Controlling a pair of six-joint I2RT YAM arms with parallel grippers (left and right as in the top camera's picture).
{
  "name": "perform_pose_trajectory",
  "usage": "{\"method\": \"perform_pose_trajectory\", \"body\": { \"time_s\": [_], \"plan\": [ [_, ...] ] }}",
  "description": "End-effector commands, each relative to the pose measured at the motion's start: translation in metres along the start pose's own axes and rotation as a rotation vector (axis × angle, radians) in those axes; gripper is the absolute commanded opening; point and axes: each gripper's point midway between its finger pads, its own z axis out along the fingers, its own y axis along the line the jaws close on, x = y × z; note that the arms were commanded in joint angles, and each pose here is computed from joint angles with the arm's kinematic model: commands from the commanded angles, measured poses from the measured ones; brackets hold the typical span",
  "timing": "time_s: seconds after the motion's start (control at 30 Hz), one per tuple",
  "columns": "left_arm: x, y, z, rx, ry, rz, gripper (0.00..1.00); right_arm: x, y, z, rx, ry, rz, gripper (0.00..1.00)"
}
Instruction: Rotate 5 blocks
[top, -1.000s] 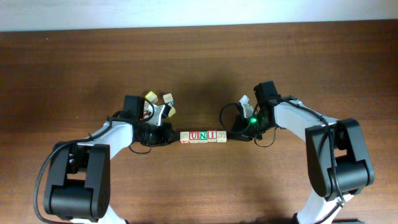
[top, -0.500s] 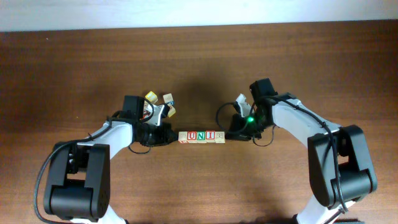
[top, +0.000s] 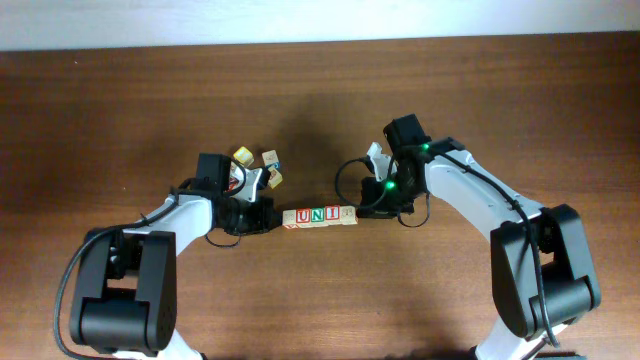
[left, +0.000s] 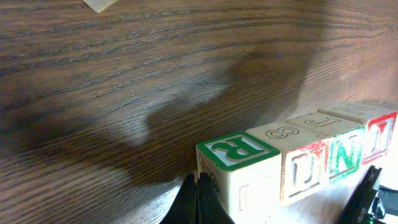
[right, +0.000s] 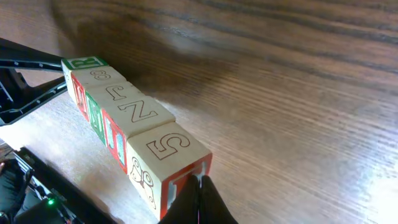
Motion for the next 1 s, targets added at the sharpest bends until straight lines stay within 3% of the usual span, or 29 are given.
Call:
{"method": "perform_pose_trajectory", "body": {
  "time_s": [0.0, 0.97],
  "plan": [
    [0.002, -0.026, 0.003, 0.121, 0.024, 0.019, 0.00, -0.008, 0.035, -0.012, -0.052, -0.023, -0.086, 0.04],
    [0.002, -0.026, 0.003, 0.121, 0.024, 0.019, 0.00, -0.003, 0.083, -0.015, 0.042, -0.014, -0.221, 0.04]
  ]
}}
